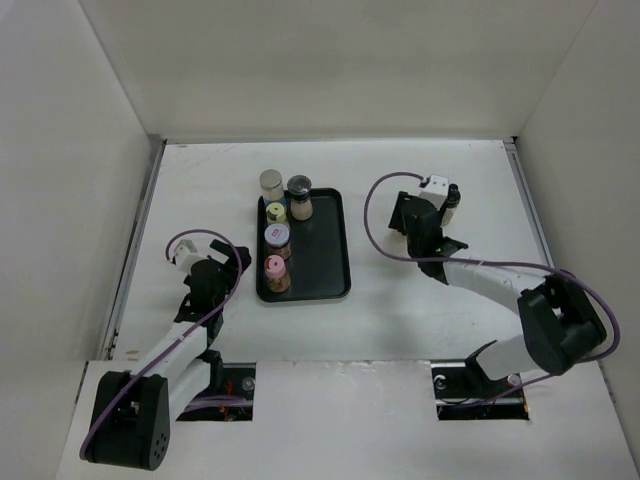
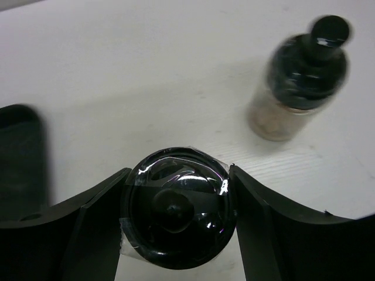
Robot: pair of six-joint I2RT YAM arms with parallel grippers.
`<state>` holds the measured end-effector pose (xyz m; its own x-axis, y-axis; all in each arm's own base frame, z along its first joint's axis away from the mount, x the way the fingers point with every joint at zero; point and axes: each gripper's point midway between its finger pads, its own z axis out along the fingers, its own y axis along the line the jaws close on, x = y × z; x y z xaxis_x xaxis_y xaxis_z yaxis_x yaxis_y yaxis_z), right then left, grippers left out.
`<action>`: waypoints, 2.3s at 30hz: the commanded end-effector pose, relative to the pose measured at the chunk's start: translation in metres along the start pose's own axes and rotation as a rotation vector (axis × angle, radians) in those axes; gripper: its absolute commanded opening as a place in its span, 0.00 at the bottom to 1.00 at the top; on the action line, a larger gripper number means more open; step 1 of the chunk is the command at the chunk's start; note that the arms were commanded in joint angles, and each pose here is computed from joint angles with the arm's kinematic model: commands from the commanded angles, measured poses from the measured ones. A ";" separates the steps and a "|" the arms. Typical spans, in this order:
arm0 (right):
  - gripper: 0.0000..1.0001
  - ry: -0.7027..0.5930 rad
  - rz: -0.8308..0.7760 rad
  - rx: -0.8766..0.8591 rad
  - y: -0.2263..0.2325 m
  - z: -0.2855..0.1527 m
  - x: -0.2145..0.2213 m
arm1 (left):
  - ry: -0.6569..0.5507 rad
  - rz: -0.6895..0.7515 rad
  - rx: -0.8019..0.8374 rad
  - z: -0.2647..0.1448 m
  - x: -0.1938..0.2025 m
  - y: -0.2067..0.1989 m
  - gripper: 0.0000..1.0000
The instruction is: Organize the condiment bottles
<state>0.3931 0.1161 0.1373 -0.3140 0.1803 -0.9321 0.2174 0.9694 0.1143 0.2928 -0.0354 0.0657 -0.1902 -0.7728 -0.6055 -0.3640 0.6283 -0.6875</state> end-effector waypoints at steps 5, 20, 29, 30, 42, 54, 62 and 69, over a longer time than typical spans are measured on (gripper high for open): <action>0.55 -0.135 0.033 -0.318 0.132 -0.048 -0.054 | -0.033 -0.014 0.059 0.000 -0.009 -0.018 1.00; 0.56 -0.044 -0.102 -0.540 0.276 -0.062 0.013 | -0.048 -0.018 0.060 -0.004 -0.013 -0.015 1.00; 0.56 0.030 -0.180 -0.577 0.258 -0.117 0.051 | -0.036 -0.022 0.065 -0.004 -0.011 -0.016 1.00; 0.56 0.040 -0.183 -0.587 0.257 -0.124 0.055 | -0.038 -0.022 0.068 -0.003 -0.011 -0.017 1.00; 0.95 0.101 -0.166 -0.619 0.255 -0.166 0.075 | -0.036 -0.023 0.067 -0.004 -0.011 -0.017 1.00; 0.82 -0.021 0.015 -0.377 0.138 -0.095 -0.019 | -0.034 -0.022 0.065 -0.004 -0.010 -0.016 1.00; 0.52 -0.118 0.117 -0.165 0.048 -0.038 -0.067 | -0.038 -0.024 0.067 -0.004 -0.012 -0.017 1.00; 0.70 -0.138 0.115 0.141 -0.050 0.009 -0.074 | -0.028 -0.018 0.061 -0.002 -0.008 -0.016 1.00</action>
<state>0.4051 0.0825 0.1918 -0.2041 0.2549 -0.9452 0.2939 0.9369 0.1892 0.2938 -0.0378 0.0746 -0.1784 -0.7754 -0.6058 -0.3363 0.6266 -0.7030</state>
